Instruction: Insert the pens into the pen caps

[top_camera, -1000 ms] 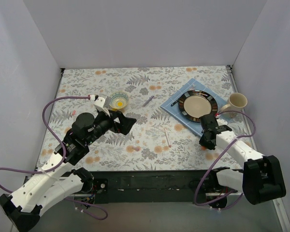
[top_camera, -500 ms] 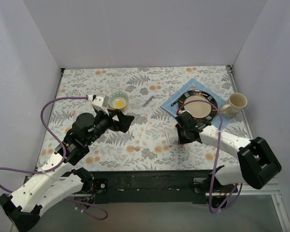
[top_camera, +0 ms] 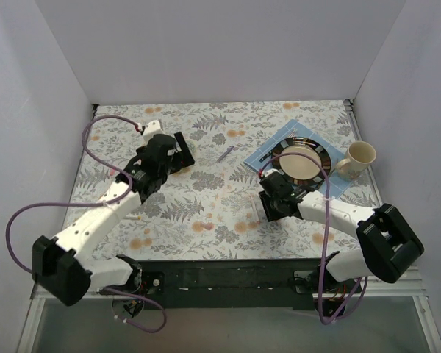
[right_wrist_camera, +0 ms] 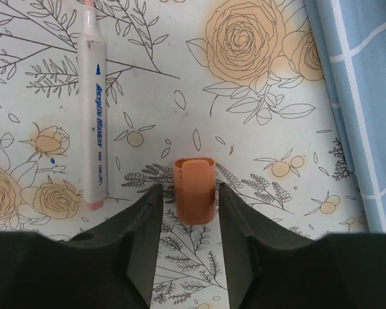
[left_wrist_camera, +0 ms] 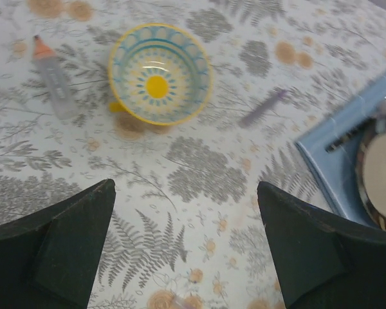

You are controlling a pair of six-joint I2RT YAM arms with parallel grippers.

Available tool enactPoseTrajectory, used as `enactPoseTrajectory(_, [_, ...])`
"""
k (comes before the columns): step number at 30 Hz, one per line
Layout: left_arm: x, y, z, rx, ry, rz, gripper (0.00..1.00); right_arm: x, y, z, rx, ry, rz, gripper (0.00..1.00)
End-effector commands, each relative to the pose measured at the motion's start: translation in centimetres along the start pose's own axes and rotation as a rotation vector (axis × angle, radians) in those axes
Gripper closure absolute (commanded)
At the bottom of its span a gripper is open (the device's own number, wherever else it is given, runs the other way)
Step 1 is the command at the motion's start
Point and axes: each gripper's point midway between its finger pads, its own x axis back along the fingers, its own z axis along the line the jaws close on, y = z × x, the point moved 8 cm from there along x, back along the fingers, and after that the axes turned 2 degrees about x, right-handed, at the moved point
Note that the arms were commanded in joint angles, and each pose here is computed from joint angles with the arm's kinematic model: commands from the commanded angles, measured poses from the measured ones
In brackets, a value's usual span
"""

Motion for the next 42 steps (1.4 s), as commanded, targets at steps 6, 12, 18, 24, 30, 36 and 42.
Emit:
enactPoseTrajectory(6, [-7.9, 3.2, 9.3, 0.327, 0.449, 0.050, 0.27, 2.9, 1.7, -0.2, -0.025, 0.045, -0.179, 0.39])
enactPoseTrajectory(12, [-12.9, 1.6, 11.6, 0.357, 0.580, 0.163, 0.34, 5.3, 2.1, -0.4, -0.052, 0.092, -0.299, 0.38])
enactPoseTrajectory(18, [-16.6, 0.8, 11.5, 0.340, 0.578, 0.248, 0.36, 7.0, 2.2, -0.7, -0.069, 0.132, -0.428, 0.39])
enactPoseTrajectory(24, [-18.6, -0.1, 12.4, 0.288, 0.635, 0.295, 0.40, 7.7, 1.6, -0.7, -0.069, 0.173, -0.466, 0.39])
enactPoseTrajectory(30, [-19.1, -1.5, 13.7, 0.268, 0.712, 0.329, 0.47, 8.1, 1.5, -0.8, -0.074, 0.172, -0.475, 0.39])
enactPoseTrajectory(36, [-19.0, -2.8, 15.1, 0.268, 0.733, 0.337, 0.56, 8.3, 1.5, -0.8, -0.076, 0.178, -0.488, 0.40])
enactPoseTrajectory(42, [-19.1, -4.5, 16.2, 0.293, 0.752, 0.395, 0.65, 8.8, 1.7, -0.9, -0.085, 0.169, -0.473, 0.40])
